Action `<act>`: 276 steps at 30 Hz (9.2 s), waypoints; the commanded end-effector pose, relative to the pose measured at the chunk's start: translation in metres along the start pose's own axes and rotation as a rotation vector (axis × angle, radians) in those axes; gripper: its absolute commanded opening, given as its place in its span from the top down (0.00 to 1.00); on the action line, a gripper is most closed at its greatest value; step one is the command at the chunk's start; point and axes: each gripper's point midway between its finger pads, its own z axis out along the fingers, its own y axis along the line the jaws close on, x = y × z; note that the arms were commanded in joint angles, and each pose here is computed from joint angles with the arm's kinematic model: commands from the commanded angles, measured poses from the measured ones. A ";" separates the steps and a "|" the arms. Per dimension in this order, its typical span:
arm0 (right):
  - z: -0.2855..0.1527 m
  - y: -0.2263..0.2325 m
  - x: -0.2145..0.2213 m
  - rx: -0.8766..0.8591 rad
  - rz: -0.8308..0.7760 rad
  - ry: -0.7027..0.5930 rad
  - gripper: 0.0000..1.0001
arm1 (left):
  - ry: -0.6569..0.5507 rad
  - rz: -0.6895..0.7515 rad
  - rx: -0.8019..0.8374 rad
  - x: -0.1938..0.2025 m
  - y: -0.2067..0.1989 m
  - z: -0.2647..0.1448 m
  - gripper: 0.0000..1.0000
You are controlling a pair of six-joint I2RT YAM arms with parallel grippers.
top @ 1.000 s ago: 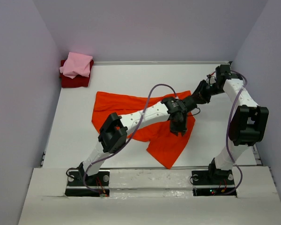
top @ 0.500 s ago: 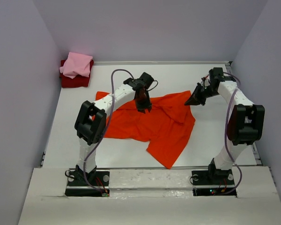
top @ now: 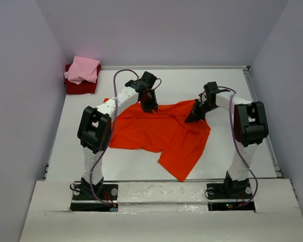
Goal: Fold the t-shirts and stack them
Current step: Fold the flattened tshirt in 1/3 of the way
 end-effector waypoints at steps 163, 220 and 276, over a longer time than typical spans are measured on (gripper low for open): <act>0.001 0.023 -0.067 -0.069 -0.164 -0.115 0.28 | 0.074 0.209 0.133 -0.027 -0.012 0.100 0.98; 0.009 0.040 -0.001 0.012 -0.167 0.014 0.26 | 0.070 0.207 0.137 -0.043 -0.017 0.095 0.98; 0.024 0.024 0.006 0.418 -1.097 0.039 0.36 | 0.056 0.196 0.169 -0.059 0.019 0.070 0.97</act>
